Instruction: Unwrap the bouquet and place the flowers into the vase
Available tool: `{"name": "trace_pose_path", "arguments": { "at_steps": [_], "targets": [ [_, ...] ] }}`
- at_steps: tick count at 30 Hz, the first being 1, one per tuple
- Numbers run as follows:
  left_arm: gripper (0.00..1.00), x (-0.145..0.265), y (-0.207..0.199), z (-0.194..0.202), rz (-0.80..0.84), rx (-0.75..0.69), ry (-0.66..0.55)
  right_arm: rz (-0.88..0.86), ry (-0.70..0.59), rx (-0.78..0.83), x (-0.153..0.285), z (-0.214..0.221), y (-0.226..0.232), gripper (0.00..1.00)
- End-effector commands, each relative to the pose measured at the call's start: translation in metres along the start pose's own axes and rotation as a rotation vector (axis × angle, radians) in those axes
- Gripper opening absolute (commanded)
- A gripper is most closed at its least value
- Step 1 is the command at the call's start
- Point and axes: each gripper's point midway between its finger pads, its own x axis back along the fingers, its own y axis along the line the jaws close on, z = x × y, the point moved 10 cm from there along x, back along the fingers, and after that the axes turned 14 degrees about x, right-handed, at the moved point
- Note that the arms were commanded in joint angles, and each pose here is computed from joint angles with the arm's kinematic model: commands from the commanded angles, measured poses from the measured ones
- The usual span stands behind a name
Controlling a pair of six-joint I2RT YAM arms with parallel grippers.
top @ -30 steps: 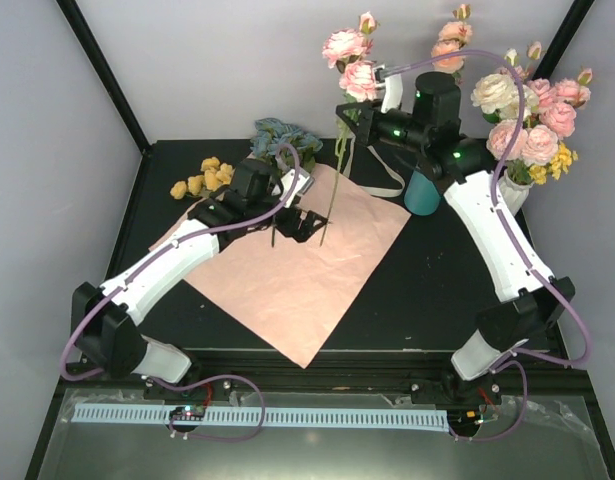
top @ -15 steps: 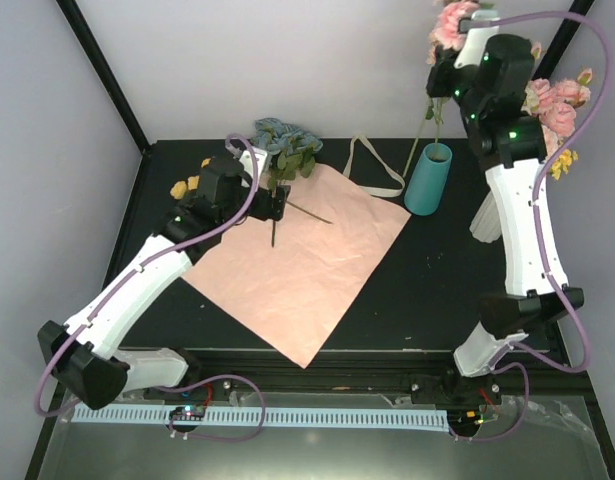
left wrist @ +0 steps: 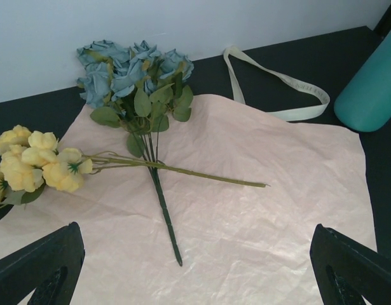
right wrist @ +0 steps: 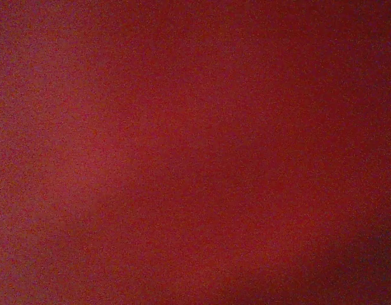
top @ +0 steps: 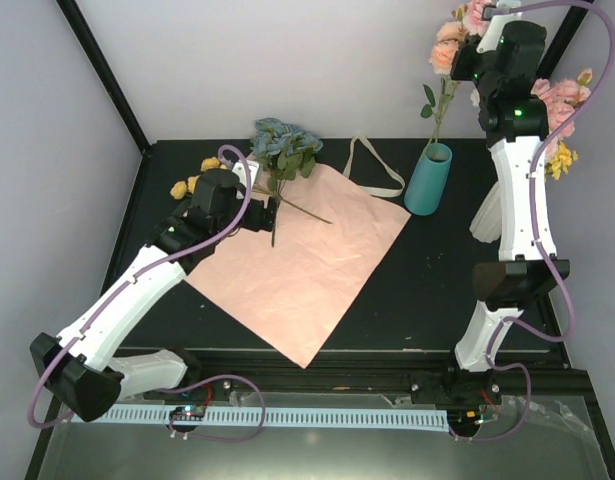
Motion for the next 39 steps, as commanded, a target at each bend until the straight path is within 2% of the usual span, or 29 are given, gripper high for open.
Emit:
{"name": "trace_pose_path", "arguments": {
  "at_steps": [1, 12, 27, 29, 30, 32, 34, 36, 39],
  "targets": [
    [0.99, 0.007, 0.005, -0.002, -0.026, 0.01, -0.03, 0.044, -0.104, 0.009, 0.014, -0.026, -0.012, 0.02],
    [0.99, -0.003, 0.002, -0.004, -0.018, -0.005, -0.023, 0.082, -0.126, 0.018, 0.028, -0.036, -0.016, 0.01],
    [0.99, -0.008, 0.002, -0.004, -0.033, -0.008, -0.006, 0.007, 0.083, -0.056, -0.032, 0.035, -0.004, 0.02],
    [0.99, -0.007, 0.004, -0.002, -0.044, -0.002, -0.003, -0.003, 0.112, -0.074, -0.041, 0.046, -0.002, 0.1],
    [0.99, -0.007, 0.005, -0.002, -0.049, 0.002, -0.003, -0.008, 0.122, -0.08, -0.044, 0.049, -0.001, 0.18],
    [0.99, -0.006, 0.006, -0.001, -0.056, 0.009, -0.002, -0.011, 0.137, -0.094, -0.048, 0.055, 0.0, 0.41],
    [0.99, -0.005, 0.007, 0.001, -0.065, 0.013, 0.001, -0.008, 0.144, -0.102, -0.051, 0.057, 0.0, 0.56],
    [0.99, -0.004, 0.008, 0.001, -0.072, 0.018, 0.002, -0.001, 0.144, -0.113, -0.051, 0.057, -0.001, 0.64],
    [0.99, -0.005, 0.008, 0.002, -0.078, 0.025, 0.011, 0.005, 0.145, -0.128, -0.051, 0.057, -0.002, 0.71]
  ]
}}
